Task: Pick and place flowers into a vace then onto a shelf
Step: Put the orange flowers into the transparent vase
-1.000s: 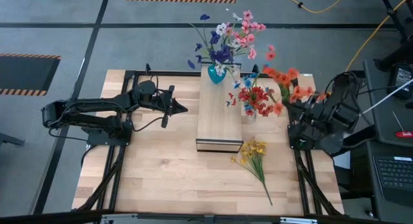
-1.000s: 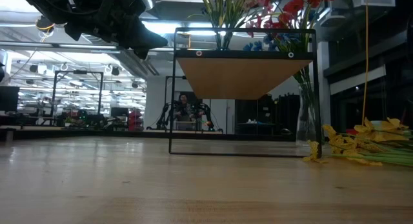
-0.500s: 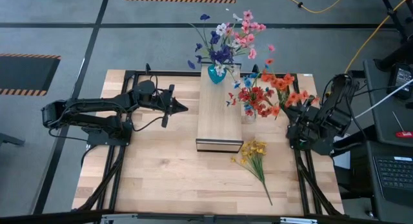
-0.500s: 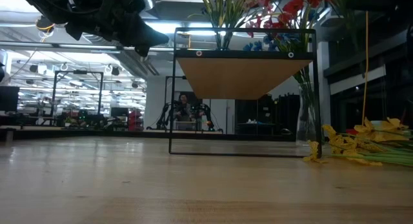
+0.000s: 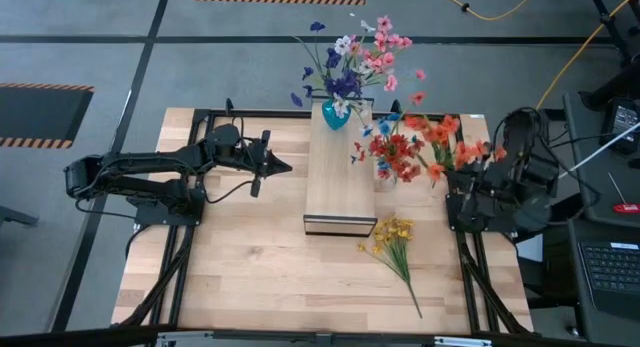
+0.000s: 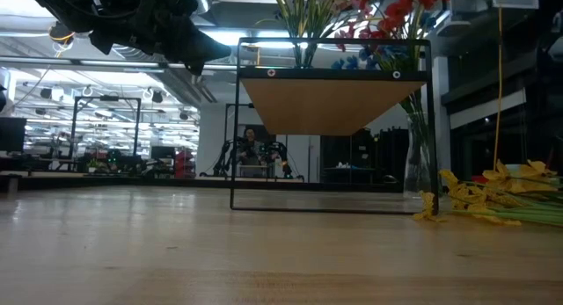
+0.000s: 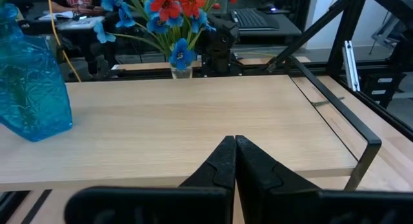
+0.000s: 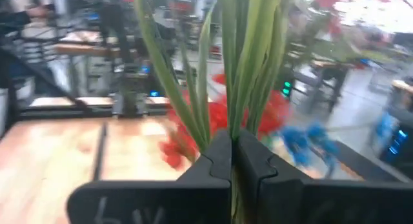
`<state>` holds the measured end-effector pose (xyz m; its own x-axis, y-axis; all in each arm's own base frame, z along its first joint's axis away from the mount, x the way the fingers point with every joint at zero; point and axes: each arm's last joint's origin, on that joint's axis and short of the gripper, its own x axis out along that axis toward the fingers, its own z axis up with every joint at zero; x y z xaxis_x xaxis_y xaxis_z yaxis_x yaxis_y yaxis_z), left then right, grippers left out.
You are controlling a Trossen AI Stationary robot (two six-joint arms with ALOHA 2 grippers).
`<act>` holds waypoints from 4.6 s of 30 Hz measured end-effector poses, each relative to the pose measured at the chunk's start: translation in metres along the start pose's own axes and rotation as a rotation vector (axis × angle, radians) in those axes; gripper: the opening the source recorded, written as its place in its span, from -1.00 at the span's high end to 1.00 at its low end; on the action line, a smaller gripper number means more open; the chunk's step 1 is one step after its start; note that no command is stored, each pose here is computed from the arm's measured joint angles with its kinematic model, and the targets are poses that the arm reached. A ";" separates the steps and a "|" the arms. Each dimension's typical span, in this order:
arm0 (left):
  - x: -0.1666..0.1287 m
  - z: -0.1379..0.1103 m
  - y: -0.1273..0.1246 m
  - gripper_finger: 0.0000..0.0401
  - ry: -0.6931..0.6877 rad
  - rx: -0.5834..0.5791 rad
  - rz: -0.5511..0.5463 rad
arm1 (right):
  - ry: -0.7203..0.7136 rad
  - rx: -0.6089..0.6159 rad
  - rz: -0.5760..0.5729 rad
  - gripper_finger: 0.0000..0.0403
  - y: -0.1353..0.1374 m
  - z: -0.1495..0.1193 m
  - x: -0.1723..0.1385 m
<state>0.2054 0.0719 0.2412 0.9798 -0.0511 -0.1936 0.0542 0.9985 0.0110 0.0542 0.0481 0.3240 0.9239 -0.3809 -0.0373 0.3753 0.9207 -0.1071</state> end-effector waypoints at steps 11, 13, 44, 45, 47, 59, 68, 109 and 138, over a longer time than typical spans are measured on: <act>0.000 0.002 0.000 0.99 -0.023 0.016 0.002 | -0.216 -0.330 0.256 1.00 0.034 0.074 0.005; 0.000 0.002 0.000 0.98 -0.021 0.015 0.002 | -0.257 -0.370 0.253 1.00 0.033 0.077 0.008; 0.000 0.001 0.000 0.99 -0.013 -0.006 -0.002 | -0.481 -0.131 -0.106 1.00 -0.011 -0.057 0.018; 0.000 0.001 0.000 0.99 -0.013 -0.006 -0.002 | -0.497 -0.123 -0.118 1.00 -0.013 -0.061 0.017; 0.000 0.001 0.000 0.98 -0.013 -0.006 -0.002 | -0.540 -0.094 -0.139 1.00 -0.016 -0.066 0.016; 0.000 0.002 0.000 0.98 -0.020 -0.002 0.000 | -0.508 -0.019 -0.213 1.00 -0.015 -0.089 0.027; 0.000 0.002 0.000 0.99 -0.020 -0.002 0.001 | -0.458 0.026 -0.221 1.00 -0.013 -0.098 0.039; 0.000 0.002 0.000 0.96 -0.019 -0.002 0.001 | -0.257 0.044 -0.155 1.00 -0.019 -0.131 0.085; 0.000 0.001 0.000 0.97 -0.012 -0.006 0.001 | -0.031 0.056 -0.125 0.33 -0.015 -0.131 0.093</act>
<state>0.2058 0.0720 0.2423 0.9820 -0.0507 -0.1822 0.0525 0.9986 0.0052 0.1243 -0.0125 0.1920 0.8714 -0.4905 0.0035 0.4900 0.8701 -0.0531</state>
